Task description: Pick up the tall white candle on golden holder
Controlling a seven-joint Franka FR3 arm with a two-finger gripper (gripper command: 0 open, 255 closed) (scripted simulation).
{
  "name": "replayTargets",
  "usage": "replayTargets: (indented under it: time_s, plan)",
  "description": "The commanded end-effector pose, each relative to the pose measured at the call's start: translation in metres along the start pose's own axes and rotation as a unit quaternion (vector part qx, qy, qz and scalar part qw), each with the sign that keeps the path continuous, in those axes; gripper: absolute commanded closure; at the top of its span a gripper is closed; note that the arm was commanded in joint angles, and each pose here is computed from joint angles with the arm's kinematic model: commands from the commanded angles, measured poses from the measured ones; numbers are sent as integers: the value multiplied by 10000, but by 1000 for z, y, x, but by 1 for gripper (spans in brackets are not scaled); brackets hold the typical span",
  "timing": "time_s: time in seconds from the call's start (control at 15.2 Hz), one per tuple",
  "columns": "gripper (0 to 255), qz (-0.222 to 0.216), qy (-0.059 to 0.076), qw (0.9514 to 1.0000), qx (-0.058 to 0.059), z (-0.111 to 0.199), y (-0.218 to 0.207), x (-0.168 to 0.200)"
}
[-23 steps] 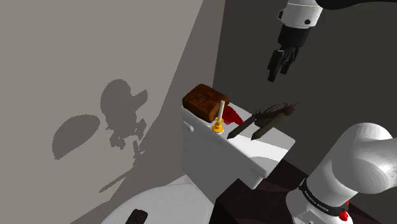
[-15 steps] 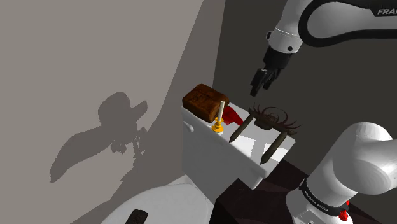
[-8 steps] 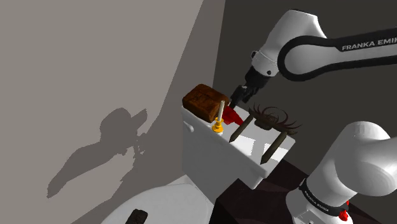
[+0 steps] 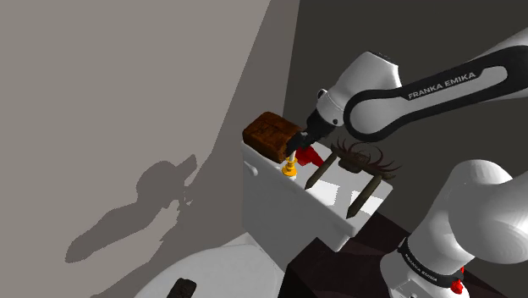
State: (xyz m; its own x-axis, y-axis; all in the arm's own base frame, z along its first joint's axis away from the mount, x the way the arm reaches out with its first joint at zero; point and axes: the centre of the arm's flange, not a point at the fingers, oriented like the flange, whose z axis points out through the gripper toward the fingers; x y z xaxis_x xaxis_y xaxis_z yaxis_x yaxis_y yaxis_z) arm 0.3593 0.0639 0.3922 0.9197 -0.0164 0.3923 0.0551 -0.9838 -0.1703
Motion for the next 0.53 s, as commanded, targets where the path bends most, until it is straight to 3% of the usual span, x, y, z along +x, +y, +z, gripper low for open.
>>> replayTargets:
  time_s: [0.0, 0.33, 0.4, 0.46]
  plan:
    - [0, 2, 21, 10000, 5, 11, 0, -3]
    - [0, 2, 21, 10000, 5, 28, 4, -11]
    - [255, 2, 21, 10000, 5, 28, 3, -11]
    - [255, 1, 21, 10000, 5, 28, 3, -11]
